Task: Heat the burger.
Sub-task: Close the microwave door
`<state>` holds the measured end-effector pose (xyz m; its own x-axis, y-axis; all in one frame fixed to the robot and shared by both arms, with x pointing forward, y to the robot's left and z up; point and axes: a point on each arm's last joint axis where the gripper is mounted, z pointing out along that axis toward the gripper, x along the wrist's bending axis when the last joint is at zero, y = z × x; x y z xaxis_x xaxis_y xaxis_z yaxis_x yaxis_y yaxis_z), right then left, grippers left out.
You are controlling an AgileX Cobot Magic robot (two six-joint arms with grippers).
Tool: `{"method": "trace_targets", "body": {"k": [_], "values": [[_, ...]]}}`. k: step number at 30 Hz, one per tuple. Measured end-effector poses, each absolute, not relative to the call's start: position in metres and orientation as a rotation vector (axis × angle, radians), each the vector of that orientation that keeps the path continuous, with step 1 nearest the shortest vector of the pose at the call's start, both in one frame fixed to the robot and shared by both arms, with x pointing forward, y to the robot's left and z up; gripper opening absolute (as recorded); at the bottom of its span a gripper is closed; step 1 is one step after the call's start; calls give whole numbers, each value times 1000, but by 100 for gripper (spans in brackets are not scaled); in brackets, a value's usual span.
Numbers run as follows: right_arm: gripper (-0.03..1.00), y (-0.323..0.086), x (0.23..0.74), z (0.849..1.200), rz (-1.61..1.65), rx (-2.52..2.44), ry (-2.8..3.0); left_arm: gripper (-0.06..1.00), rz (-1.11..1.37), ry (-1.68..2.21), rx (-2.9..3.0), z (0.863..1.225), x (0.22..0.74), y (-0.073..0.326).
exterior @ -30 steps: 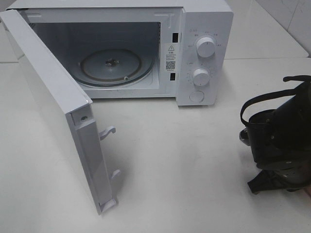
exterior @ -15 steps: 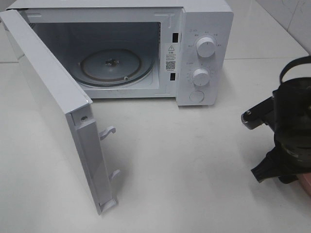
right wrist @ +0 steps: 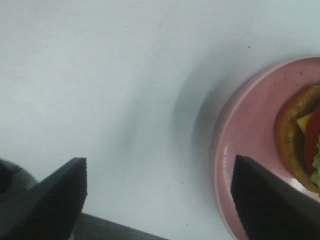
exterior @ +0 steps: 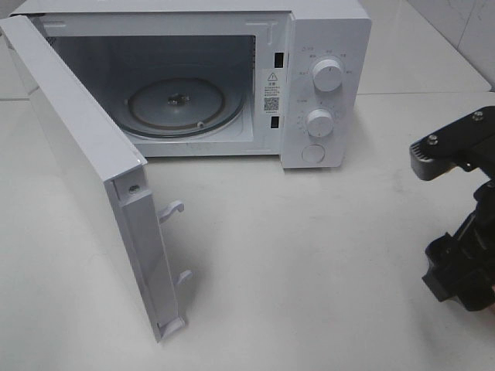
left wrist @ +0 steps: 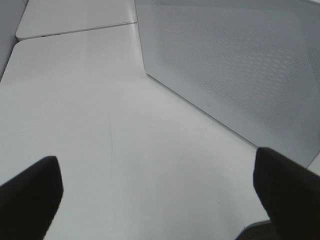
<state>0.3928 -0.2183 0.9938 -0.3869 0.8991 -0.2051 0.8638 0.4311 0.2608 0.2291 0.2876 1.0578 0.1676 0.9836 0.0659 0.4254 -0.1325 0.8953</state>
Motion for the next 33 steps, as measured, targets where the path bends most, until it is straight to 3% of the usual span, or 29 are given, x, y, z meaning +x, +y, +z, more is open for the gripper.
{"method": "trace_targets", "body": {"k": [13,33], "values": [[81,-249,332,1044,470,1446,2398,96,922,1360,1680,1058,229,288],[76,-295,267,1066,761,1439,2128,96,922,1360,1680,1058,229,288]]}}
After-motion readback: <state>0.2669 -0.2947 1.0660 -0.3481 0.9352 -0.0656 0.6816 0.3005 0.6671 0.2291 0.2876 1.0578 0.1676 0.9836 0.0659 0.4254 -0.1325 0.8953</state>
